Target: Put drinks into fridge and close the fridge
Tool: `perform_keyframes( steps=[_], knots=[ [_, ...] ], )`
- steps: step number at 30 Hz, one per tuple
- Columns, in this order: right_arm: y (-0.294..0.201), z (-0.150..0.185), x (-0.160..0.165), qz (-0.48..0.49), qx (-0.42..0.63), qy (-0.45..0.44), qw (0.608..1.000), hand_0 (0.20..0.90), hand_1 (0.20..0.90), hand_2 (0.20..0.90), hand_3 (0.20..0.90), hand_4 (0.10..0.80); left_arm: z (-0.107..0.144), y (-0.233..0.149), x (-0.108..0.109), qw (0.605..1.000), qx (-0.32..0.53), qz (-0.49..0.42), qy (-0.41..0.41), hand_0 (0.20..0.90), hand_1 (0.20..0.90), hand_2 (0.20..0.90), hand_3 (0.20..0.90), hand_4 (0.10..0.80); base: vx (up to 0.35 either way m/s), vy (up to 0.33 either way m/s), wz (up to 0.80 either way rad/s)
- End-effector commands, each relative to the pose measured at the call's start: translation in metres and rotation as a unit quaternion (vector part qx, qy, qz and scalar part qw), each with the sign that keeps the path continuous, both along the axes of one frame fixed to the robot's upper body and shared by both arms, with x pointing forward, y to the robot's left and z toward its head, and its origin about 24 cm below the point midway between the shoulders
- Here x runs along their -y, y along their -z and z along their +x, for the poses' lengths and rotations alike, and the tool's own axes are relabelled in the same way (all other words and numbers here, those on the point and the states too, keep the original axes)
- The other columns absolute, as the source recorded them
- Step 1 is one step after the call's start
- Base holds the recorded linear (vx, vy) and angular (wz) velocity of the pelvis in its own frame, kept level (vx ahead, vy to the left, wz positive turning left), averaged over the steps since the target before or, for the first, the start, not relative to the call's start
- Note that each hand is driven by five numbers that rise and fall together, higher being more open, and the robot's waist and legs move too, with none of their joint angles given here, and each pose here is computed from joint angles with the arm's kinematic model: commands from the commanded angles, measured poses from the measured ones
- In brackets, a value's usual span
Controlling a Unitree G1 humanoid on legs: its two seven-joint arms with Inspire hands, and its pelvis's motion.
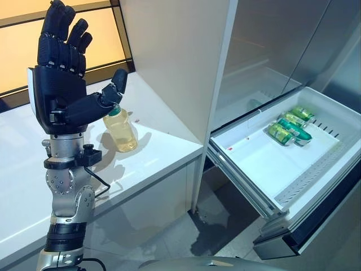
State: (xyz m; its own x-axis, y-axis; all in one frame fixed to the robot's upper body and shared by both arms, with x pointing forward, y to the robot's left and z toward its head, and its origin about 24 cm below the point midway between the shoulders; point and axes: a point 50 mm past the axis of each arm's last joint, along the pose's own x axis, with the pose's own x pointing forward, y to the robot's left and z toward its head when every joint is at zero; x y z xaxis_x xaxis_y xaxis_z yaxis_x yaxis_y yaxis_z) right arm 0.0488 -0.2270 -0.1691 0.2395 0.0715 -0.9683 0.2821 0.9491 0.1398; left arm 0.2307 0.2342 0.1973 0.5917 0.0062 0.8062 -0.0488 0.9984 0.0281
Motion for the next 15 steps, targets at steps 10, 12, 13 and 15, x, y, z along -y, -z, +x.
perform_keyframes(
  steps=[10,12,13,15],
  knots=[
    [0.001,0.025,-0.027,0.04,0.015,-0.041,0.998,0.9,0.9,0.9,0.9,0.8,0.01,-0.009,-0.019,0.997,-0.038,-0.011,-0.068,0.9,0.9,0.9,0.9,0.8,0.001,0.017,0.1],
    [0.0,0.027,-0.025,0.038,0.014,-0.042,0.998,0.9,0.9,0.9,0.9,0.8,0.011,-0.001,-0.02,0.997,-0.06,-0.021,-0.052,0.9,0.9,0.9,0.9,0.8,0.017,0.022,0.09],
    [0.0,0.027,-0.024,0.036,0.014,-0.042,0.998,0.9,0.9,0.9,0.9,0.8,0.011,0.003,-0.02,0.996,-0.069,-0.025,-0.045,0.9,0.9,0.9,0.9,0.8,0.023,0.022,0.08],
    [0.0,0.028,-0.023,0.034,0.014,-0.043,0.998,0.9,0.9,0.9,0.9,0.8,0.011,0.007,-0.02,0.996,-0.077,-0.03,-0.034,0.9,0.9,0.9,0.9,0.8,0.008,0.008,0.02]
  ],
)
